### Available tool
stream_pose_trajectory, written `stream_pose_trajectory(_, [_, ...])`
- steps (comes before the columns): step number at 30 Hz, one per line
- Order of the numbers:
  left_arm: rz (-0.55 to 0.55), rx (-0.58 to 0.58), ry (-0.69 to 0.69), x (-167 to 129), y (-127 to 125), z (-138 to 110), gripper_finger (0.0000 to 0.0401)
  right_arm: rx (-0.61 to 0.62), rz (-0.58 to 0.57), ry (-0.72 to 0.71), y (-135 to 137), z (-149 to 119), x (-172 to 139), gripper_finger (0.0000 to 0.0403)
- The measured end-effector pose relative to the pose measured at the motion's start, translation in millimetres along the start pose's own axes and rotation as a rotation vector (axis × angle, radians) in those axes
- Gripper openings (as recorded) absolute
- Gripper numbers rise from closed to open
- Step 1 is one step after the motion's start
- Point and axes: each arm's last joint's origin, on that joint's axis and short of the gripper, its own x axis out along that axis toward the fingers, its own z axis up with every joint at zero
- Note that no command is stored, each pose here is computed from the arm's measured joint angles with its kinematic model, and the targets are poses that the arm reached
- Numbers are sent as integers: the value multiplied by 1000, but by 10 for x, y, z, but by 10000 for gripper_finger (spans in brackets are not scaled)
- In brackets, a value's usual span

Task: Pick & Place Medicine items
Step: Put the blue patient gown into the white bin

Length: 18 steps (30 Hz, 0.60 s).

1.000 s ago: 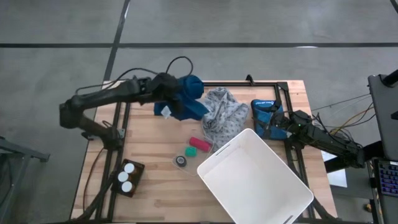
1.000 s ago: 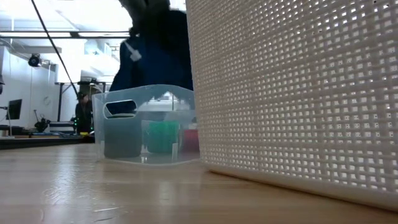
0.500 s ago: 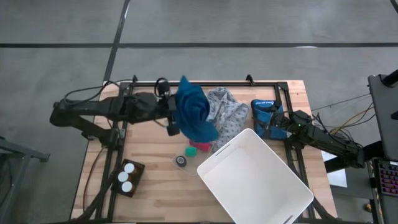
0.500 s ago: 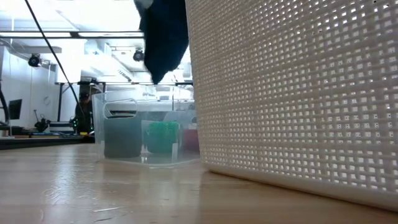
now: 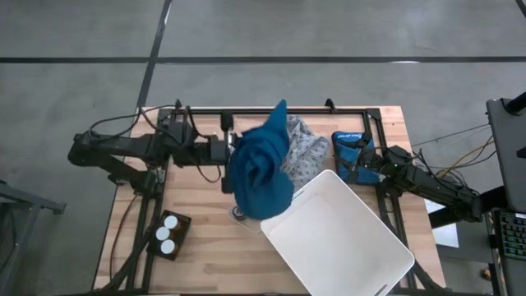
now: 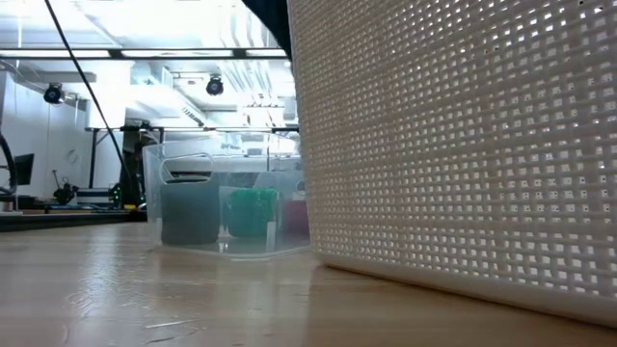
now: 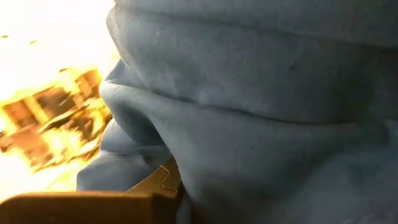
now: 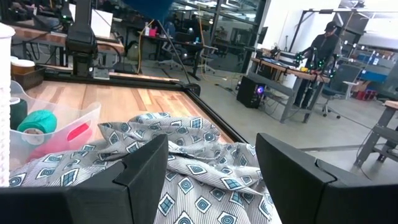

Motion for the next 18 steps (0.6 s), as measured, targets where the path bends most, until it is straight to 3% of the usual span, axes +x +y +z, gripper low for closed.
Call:
stream_pose_trajectory(9, [-165, -62, -324, 423, -163, 2, 116, 0, 0, -1, 0, 1, 0, 240])
stream_pose_trajectory(18, [-247, -199, -313, 795, -276, -81, 116, 0, 0, 0, 0, 0, 0, 240])
